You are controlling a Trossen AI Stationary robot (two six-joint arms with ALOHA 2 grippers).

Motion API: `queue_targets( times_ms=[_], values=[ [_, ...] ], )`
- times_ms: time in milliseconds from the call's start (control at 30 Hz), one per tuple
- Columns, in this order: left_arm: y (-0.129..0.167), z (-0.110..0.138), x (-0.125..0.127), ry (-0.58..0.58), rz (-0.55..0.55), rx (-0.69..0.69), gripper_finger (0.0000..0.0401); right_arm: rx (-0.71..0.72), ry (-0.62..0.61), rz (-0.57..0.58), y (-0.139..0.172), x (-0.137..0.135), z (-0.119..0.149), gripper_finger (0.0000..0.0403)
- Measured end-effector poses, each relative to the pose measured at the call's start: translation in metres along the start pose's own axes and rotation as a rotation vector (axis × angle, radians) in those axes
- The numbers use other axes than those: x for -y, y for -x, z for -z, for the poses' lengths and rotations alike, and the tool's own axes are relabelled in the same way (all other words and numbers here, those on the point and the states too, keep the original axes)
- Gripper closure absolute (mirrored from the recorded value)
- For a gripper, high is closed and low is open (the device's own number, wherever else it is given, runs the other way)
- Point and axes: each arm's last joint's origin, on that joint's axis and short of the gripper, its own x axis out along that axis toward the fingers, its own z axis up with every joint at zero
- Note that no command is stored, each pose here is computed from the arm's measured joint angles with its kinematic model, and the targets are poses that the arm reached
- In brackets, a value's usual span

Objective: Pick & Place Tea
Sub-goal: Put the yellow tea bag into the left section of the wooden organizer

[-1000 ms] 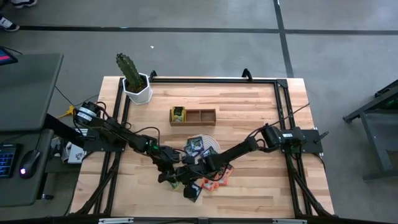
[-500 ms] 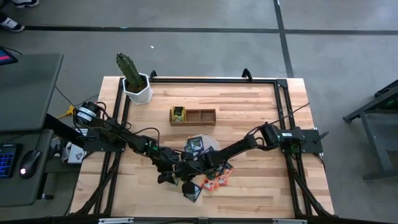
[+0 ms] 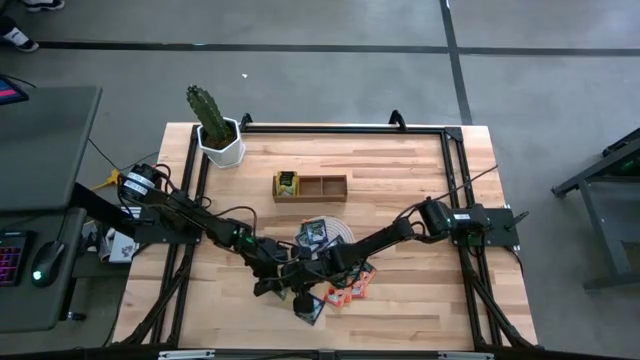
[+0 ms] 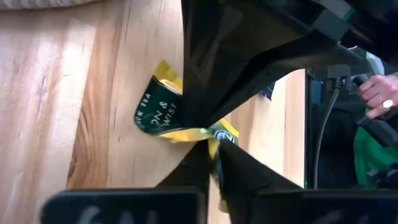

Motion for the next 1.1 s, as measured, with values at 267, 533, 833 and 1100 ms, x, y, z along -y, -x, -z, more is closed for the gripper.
queue_targets(
  times_ms=[267, 533, 833, 1100],
  values=[
    [0.0, 0.002, -0.003, -0.051, -0.036, -0.014, 0.0398, -0.015, 0.0, 0.011, 0.013, -0.006, -0.004, 0.0403],
    [0.002, 0.001, -0.003, -0.129, -0.067, 0.022, 0.04, -0.063, -0.049, 0.054, 0.063, -0.016, -0.023, 0.0403],
    [0.017, -0.008, 0.004, -0.295, -0.203, 0.197, 0.0401, -0.004, -0.168, 0.033, 0.135, -0.031, -0.049, 0.0403],
    [0.059, -0.021, 0.027, -0.486, -0.376, 0.448, 0.0401, 0.047, -0.211, 0.029, 0.155, -0.032, -0.059, 0.0403]
  ],
)
